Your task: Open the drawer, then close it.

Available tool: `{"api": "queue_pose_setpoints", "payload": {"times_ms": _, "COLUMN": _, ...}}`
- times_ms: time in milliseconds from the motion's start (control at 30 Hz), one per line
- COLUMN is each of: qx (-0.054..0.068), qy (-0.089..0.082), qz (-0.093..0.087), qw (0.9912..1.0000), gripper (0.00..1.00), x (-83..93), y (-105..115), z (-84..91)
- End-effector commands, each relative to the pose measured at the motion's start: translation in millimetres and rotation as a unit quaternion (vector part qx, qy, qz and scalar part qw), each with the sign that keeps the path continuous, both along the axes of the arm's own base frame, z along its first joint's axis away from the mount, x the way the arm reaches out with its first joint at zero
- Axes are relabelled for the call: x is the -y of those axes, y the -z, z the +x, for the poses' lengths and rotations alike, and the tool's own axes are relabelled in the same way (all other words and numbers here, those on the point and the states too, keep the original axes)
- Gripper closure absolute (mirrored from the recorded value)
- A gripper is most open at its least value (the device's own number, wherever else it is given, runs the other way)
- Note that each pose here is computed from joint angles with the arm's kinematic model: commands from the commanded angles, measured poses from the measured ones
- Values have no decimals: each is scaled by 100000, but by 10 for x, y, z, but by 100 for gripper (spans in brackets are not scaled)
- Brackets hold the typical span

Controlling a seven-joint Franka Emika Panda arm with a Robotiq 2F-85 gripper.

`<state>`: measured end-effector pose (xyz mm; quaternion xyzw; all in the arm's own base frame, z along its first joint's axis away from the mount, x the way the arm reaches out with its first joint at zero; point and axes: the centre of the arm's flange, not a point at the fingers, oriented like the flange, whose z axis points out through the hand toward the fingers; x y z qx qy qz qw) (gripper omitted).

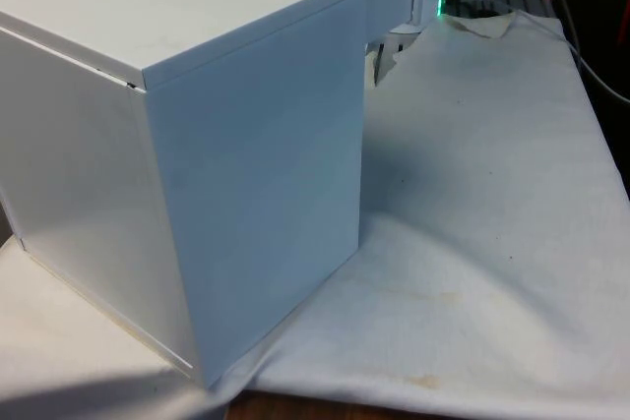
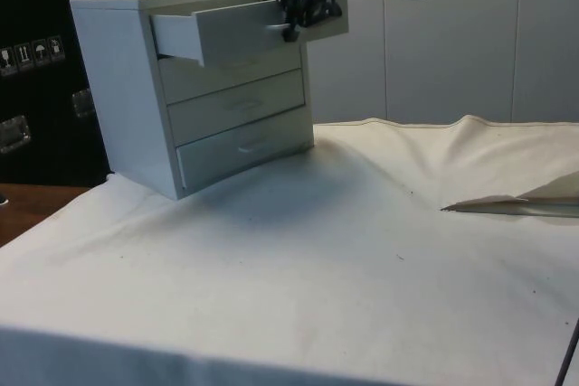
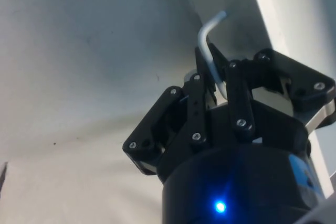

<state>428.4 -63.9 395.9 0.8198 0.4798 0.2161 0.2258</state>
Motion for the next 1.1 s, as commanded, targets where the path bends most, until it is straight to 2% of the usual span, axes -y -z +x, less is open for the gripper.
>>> {"api": "queue_pose_setpoints", "payload": {"times_ms": 0, "qx": 569, "qy": -127, "qz": -378, "qw": 99998, "gripper": 100, "x": 13, "y": -32, "z": -34}}
{"api": "queue_pose_setpoints", "payload": {"times_ms": 300, "qx": 721, "qy": -797, "qz": 291, "qw": 99994, "gripper": 100, "x": -24, "y": -28, "z": -158}}
{"api": "queue_pose_setpoints", "payload": {"times_ms": 333, "qx": 201, "qy": -888, "qz": 733, "qw": 99993, "gripper": 100, "x": -43, "y": 3, "z": -137}}
{"api": "queue_pose_setpoints", "payload": {"times_ms": 367, "qx": 767, "qy": -879, "qz": 386, "qw": 99992, "gripper": 100, "x": -30, "y": -28, "z": -171}}
{"api": "queue_pose_setpoints", "payload": {"times_ms": 567, "qx": 962, "qy": -1476, "qz": 866, "qw": 99981, "gripper": 100, "x": -65, "y": -23, "z": -269}}
{"api": "queue_pose_setpoints", "payload": {"times_ms": 600, "qx": 537, "qy": -1523, "qz": 1372, "qw": 99978, "gripper": 100, "x": -80, "y": 3, "z": -257}}
{"api": "queue_pose_setpoints", "payload": {"times_ms": 633, "qx": 1017, "qy": -1496, "qz": 931, "qw": 99979, "gripper": 100, "x": -68, "y": -25, "z": -276}}
{"api": "queue_pose_setpoints", "payload": {"times_ms": 867, "qx": 1199, "qy": -1460, "qz": 1398, "qw": 99972, "gripper": 100, "x": -117, "y": -29, "z": -304}}
{"api": "queue_pose_setpoints", "payload": {"times_ms": 900, "qx": 723, "qy": -1671, "qz": 1742, "qw": 99968, "gripper": 97, "x": -115, "y": 3, "z": -294}}
{"api": "queue_pose_setpoints", "payload": {"times_ms": 933, "qx": 1134, "qy": -1415, "qz": 1425, "qw": 99973, "gripper": 97, "x": -122, "y": -24, "z": -306}}
{"api": "queue_pose_setpoints", "payload": {"times_ms": 1067, "qx": 1133, "qy": -1375, "qz": 1566, "qw": 99972, "gripper": 78, "x": -145, "y": -21, "z": -313}}
